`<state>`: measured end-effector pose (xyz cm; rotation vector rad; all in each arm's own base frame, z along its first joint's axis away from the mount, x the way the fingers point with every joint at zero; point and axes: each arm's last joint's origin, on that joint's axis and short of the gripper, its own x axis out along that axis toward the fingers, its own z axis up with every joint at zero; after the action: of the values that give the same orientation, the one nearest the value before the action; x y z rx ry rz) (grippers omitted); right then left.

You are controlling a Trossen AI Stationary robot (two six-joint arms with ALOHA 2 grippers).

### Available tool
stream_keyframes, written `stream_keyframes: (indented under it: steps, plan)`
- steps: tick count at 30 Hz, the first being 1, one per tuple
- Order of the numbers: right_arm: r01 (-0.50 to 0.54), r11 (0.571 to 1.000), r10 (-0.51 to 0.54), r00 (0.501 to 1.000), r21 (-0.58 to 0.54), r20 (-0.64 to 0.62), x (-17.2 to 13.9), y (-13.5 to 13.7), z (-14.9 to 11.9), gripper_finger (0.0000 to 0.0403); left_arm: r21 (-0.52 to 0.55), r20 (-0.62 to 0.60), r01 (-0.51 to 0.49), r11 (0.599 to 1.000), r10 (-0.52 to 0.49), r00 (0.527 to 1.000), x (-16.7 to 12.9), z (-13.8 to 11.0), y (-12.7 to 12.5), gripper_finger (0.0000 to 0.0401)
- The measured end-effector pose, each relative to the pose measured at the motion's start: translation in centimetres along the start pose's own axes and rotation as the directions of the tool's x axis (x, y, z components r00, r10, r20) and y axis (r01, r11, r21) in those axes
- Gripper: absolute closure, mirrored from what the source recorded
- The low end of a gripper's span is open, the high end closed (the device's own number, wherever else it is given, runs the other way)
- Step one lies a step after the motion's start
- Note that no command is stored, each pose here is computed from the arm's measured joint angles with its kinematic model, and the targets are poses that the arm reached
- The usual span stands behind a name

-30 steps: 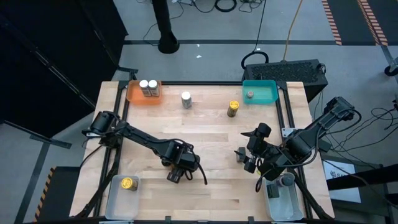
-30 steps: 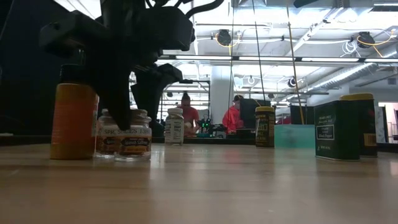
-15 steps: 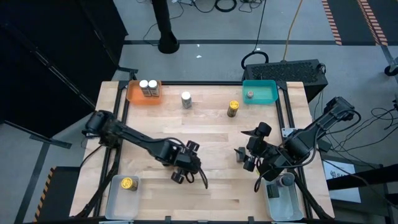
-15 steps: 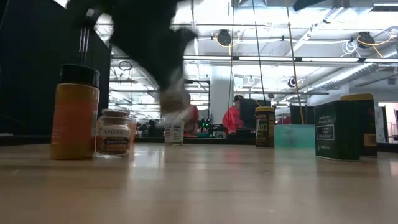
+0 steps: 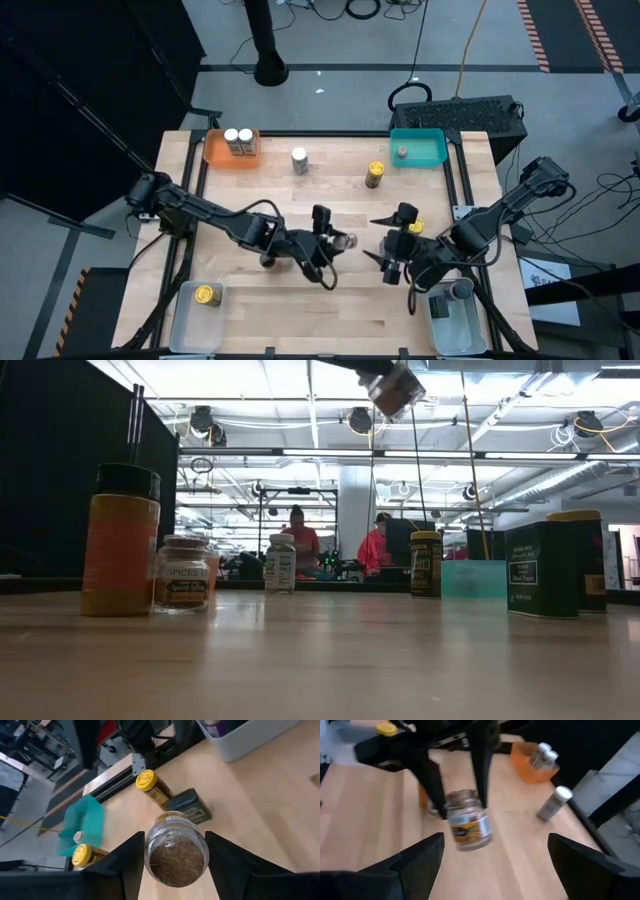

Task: Sort spices by type
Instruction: Put the right brown seasoning bottle into the blue bin

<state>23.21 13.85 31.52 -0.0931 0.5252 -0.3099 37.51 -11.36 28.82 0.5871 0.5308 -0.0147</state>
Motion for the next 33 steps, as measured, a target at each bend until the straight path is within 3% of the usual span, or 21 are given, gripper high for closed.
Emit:
stream_keyframes:
  steps: [10,23,33]
  plan:
    - [-0.023,1.0,0.025,0.995,0.021,-0.098,2.3,-0.6,-0.3,0.0064,-0.003,0.042,-0.074,0.997,0.074,0.996,0.3,0.3,1.1,0.0211]
    - [-0.002,0.995,-0.007,0.995,-0.099,-0.098,3.6,-0.4,-0.3,0.0064,-0.029,0.13,-0.087,0.996,0.09,0.987,0.5,1.0,1.9,0.0211]
    - [0.034,0.991,-0.043,0.996,-0.126,-0.074,3.6,-0.5,-0.1,0.0064,-0.03,0.15,-0.05,0.998,0.054,0.987,0.5,1.0,1.8,0.0211]
